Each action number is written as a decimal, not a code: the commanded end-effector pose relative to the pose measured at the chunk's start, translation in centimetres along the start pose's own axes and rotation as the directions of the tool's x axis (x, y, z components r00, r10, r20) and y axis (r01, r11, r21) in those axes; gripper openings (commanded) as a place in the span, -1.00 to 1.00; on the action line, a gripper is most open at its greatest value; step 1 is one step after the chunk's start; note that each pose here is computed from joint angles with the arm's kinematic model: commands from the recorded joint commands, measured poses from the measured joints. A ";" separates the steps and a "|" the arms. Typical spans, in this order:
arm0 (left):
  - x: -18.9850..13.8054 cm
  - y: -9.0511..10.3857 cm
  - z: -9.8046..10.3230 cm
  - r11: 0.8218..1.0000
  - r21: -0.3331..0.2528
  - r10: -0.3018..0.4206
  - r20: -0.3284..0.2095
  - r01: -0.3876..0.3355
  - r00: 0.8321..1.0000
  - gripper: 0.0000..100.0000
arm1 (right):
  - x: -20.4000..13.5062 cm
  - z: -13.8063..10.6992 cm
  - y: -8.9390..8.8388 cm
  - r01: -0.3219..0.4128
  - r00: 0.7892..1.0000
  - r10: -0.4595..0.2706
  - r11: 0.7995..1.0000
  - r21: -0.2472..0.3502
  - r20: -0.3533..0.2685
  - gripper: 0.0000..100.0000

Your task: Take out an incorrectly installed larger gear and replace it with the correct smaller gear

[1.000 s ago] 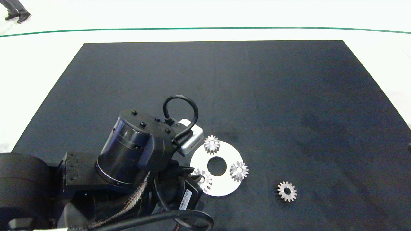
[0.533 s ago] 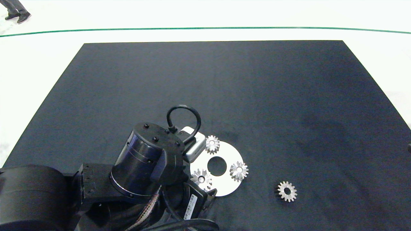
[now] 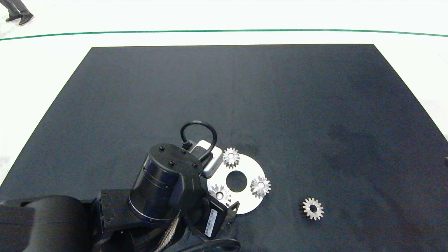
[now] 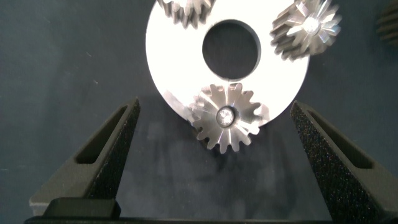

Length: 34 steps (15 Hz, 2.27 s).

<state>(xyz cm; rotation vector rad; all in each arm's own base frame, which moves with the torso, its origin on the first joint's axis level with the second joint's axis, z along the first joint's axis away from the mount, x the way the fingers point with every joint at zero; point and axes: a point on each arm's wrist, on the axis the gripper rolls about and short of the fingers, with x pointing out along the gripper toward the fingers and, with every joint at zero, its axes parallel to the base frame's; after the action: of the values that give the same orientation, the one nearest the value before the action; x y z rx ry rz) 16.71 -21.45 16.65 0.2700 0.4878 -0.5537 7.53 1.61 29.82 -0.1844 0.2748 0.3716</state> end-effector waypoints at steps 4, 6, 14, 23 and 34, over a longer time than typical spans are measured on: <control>0.8 -0.2 -1.1 1.000 0.013 0.007 -0.041 -0.006 0.999 1.00 | 0.0 0.0 0.0 -0.003 1.000 0.003 1.000 -0.001 0.000 1.00; 1.1 -0.3 -1.4 1.000 0.021 0.007 -0.055 -0.006 0.998 0.96 | 0.0 0.0 0.0 -0.001 1.000 0.001 1.000 -0.001 -0.001 1.00; 1.9 -0.6 -1.2 0.998 0.063 0.005 -0.030 -0.003 1.000 0.63 | 0.0 0.0 0.0 -0.003 1.000 0.003 1.000 -0.001 0.000 1.00; 2.3 -0.9 -1.3 0.998 0.070 0.000 -0.025 0.001 1.000 0.27 | 0.0 0.0 0.0 -0.002 1.000 0.002 1.000 -0.001 -0.002 1.00; 2.6 -1.1 -1.5 0.997 0.072 0.000 -0.031 0.002 1.000 -0.18 | 0.0 0.0 0.0 -0.003 1.000 0.003 1.000 -0.001 0.000 1.00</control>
<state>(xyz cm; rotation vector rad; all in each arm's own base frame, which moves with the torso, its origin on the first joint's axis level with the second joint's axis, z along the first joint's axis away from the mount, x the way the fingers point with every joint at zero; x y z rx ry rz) 17.41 -22.86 14.05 0.3446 0.4946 -0.5734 7.53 1.61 29.83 -0.1837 0.2738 0.3718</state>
